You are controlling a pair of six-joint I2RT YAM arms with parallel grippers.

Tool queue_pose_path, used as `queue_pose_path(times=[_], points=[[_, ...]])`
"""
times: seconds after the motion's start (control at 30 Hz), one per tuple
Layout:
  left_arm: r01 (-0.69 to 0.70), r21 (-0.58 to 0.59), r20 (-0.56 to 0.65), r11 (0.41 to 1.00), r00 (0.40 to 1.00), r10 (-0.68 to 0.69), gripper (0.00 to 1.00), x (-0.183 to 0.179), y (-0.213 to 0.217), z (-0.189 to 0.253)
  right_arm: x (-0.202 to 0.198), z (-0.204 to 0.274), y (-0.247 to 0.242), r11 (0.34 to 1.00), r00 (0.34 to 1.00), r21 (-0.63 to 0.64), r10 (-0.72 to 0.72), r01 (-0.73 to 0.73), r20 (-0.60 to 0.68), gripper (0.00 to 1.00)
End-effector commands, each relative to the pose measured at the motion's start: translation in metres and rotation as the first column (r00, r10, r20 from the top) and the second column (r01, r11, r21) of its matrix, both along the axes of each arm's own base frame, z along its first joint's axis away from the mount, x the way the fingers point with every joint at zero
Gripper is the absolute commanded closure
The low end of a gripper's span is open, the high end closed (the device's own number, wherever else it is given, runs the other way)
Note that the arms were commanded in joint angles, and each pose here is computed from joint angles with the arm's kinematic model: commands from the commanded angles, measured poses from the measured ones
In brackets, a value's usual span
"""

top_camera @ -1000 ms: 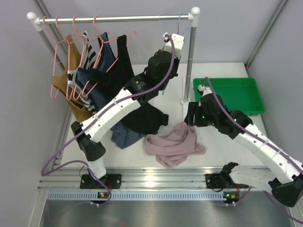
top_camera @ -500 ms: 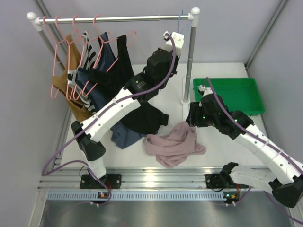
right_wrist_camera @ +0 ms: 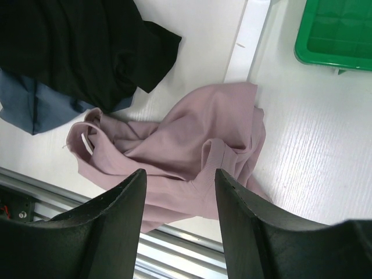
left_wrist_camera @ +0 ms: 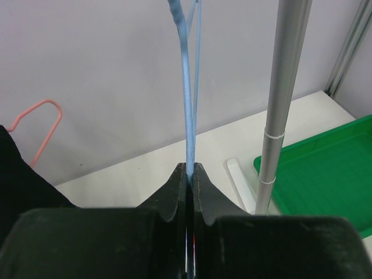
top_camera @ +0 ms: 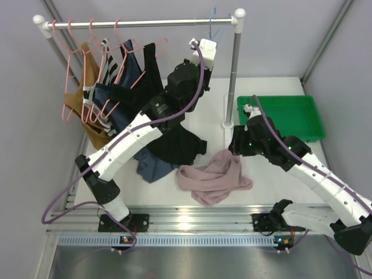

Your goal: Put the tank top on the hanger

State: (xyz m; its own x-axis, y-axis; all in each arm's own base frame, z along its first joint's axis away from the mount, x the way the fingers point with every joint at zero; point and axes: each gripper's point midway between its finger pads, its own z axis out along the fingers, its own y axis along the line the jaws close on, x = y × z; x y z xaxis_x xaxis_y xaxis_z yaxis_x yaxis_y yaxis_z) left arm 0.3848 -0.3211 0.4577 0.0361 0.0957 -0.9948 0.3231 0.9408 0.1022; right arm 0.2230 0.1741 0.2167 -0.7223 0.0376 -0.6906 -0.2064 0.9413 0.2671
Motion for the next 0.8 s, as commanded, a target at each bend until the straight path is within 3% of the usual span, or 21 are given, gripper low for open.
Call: queue_pose_path(times=[0.0,0.4,0.53,0.7,0.77], points=[[0.002,-0.093,0.090,0.996,0.996,0.006,1.00,-0.011,0.018,0.040,0.000,0.009,0.002,1.000,0.999,0.012,0.012,-0.013,0.033,0.50],[0.048,-0.085,0.063,0.995,0.997,-0.042,1.00,-0.038,0.038,0.027,-0.001,0.006,-0.001,1.000,1.000,0.003,0.002,-0.002,0.029,0.49],[0.105,-0.134,0.026,0.985,0.994,-0.103,1.00,-0.070,0.060,0.023,-0.006,-0.006,-0.004,1.000,1.000,-0.005,0.001,-0.001,0.004,0.50],[0.201,-0.101,-0.094,0.974,0.973,-0.210,1.00,-0.113,0.080,-0.024,-0.017,-0.033,-0.011,1.000,0.998,-0.025,-0.015,0.013,-0.057,0.53],[0.249,-0.107,-0.096,0.963,0.961,-0.259,1.00,-0.136,0.094,-0.024,-0.020,-0.040,-0.011,1.000,0.998,-0.022,-0.017,0.015,-0.069,0.54]])
